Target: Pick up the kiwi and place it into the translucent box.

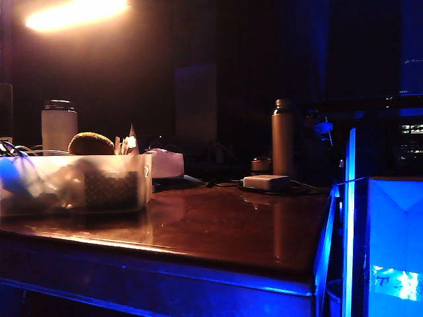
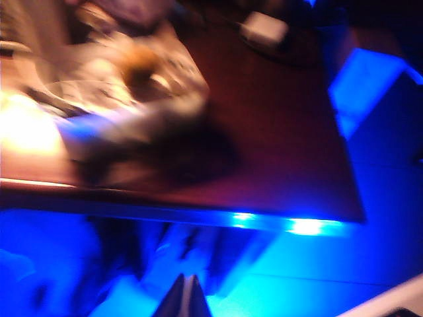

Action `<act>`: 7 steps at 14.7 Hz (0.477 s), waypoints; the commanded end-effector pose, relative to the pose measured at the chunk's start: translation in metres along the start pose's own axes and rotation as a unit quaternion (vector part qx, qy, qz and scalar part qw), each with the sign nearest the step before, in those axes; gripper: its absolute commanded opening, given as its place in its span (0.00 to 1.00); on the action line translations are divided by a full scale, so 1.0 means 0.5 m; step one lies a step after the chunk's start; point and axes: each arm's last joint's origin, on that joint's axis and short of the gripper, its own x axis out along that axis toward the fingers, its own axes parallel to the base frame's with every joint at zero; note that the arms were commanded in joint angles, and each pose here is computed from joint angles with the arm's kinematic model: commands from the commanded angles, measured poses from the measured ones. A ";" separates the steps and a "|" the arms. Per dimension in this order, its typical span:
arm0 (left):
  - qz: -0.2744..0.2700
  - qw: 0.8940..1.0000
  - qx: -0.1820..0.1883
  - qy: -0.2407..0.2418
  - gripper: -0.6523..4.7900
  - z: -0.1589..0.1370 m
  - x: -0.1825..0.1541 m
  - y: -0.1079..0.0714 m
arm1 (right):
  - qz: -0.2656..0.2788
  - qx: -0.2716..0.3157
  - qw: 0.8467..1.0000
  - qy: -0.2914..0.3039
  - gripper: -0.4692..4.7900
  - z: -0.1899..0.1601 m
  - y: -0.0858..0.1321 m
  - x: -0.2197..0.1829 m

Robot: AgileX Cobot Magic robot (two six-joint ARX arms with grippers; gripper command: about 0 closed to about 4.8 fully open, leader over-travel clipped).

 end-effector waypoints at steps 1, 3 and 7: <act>-0.031 0.996 0.016 -0.083 0.11 -0.051 0.035 0.006 | -0.017 0.045 0.995 -0.086 0.08 -0.118 0.018 0.003; -0.045 0.993 0.022 -0.102 0.11 -0.072 0.063 0.011 | -0.061 0.047 0.989 -0.125 0.08 -0.233 0.031 0.011; -0.103 0.989 0.028 -0.101 0.11 -0.098 0.151 0.021 | -0.092 0.056 0.992 -0.072 0.08 -0.408 0.052 0.039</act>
